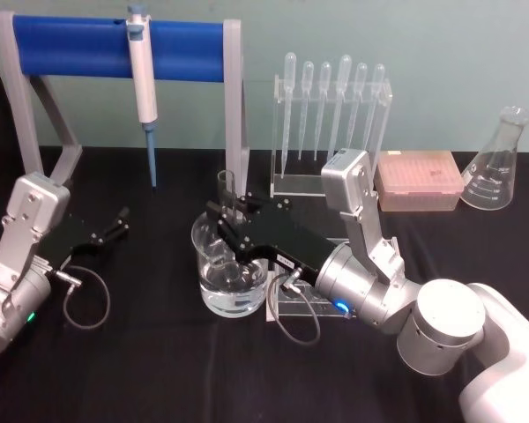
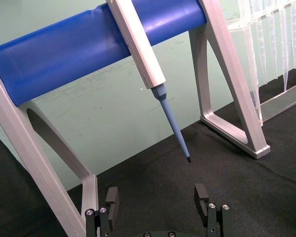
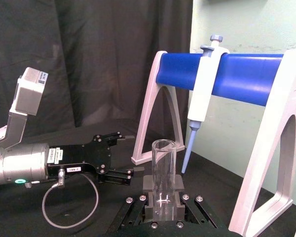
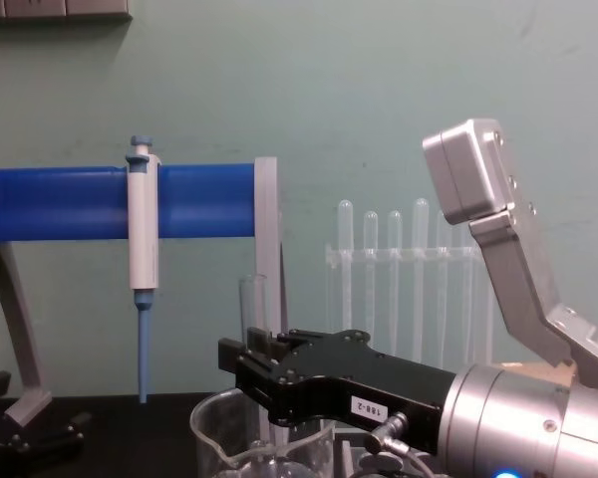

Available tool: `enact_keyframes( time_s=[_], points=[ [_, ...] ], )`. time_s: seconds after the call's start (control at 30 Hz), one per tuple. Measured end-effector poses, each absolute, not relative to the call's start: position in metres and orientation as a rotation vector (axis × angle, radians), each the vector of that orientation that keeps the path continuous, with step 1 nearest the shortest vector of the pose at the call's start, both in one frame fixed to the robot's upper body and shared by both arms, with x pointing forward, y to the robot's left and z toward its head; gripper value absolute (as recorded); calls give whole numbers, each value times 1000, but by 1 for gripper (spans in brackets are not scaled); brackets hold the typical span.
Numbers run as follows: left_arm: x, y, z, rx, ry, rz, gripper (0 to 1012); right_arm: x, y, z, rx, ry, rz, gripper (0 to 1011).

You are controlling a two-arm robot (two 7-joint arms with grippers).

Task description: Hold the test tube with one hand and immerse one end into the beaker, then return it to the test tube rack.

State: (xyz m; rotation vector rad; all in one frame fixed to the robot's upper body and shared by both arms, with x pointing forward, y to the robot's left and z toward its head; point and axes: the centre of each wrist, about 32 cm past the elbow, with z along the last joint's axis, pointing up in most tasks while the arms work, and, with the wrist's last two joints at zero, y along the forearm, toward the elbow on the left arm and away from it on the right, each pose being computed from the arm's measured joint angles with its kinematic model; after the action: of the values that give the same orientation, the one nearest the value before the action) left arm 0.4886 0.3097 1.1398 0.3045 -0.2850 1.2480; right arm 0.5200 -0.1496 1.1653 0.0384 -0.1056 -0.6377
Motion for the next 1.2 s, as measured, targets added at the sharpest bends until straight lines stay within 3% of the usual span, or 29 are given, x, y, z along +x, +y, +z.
enact_keyframes(
  time_s=[1.2],
  points=[
    [489,310,1140,304,-285,1248,1000,520,-149,1166,40,-105,-637,225]
  ],
)
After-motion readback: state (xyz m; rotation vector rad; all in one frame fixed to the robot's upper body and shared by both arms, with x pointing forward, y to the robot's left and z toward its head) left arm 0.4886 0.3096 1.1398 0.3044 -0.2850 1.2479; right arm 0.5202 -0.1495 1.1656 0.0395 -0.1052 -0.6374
